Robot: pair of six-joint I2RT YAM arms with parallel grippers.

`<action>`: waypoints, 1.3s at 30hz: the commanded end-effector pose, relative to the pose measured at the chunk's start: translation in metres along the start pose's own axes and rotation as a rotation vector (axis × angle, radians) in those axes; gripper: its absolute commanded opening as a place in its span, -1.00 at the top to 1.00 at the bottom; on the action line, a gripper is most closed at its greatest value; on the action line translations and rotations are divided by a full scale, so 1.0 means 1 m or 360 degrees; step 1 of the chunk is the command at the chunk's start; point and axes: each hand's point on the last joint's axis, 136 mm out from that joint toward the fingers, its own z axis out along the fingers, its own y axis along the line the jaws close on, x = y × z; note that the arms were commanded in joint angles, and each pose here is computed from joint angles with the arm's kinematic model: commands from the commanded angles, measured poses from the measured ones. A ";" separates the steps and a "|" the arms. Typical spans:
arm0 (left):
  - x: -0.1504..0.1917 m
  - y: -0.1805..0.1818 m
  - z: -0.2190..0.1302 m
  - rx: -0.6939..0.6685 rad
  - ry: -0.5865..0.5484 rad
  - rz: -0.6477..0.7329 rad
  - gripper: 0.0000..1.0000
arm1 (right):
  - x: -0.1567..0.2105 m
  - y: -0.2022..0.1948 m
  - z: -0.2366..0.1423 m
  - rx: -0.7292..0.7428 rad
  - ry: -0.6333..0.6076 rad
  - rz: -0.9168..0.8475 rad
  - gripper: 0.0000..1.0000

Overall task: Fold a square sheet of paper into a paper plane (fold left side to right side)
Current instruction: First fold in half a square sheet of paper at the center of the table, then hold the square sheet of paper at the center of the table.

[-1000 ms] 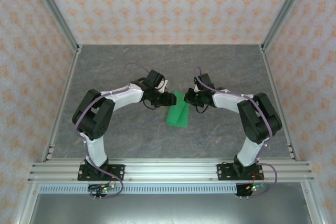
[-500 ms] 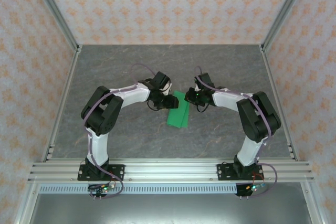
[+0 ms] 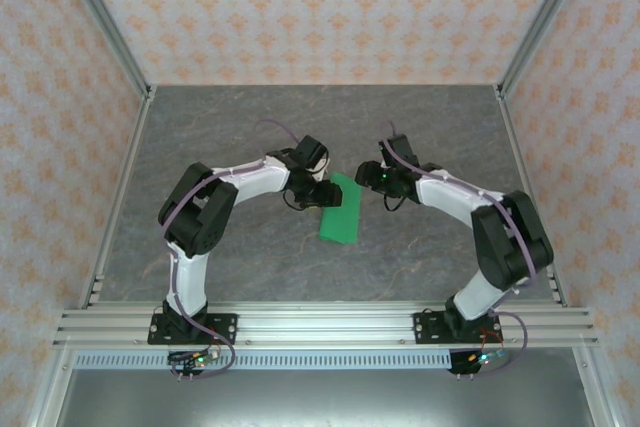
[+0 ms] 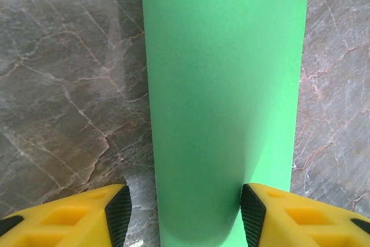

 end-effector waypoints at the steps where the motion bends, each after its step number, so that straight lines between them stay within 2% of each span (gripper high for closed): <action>1: 0.003 0.001 0.013 -0.0062 0.0028 0.0022 -0.15 | 0.003 -0.020 -0.015 0.0130 -0.0043 -0.0016 -0.18; 18: 0.002 0.000 0.023 -0.0181 0.0082 -0.0031 -0.24 | 0.012 -0.029 -0.037 0.0153 -0.0081 0.0014 -0.19; 33: -0.001 -0.001 0.036 -0.0226 0.0108 -0.0125 -0.26 | 0.028 -0.027 -0.028 0.0066 -0.0002 0.0092 -0.20; 39: 0.003 -0.003 0.040 -0.0241 0.0136 -0.0094 -0.26 | 0.035 -0.029 -0.022 0.0063 0.0028 0.0111 -0.20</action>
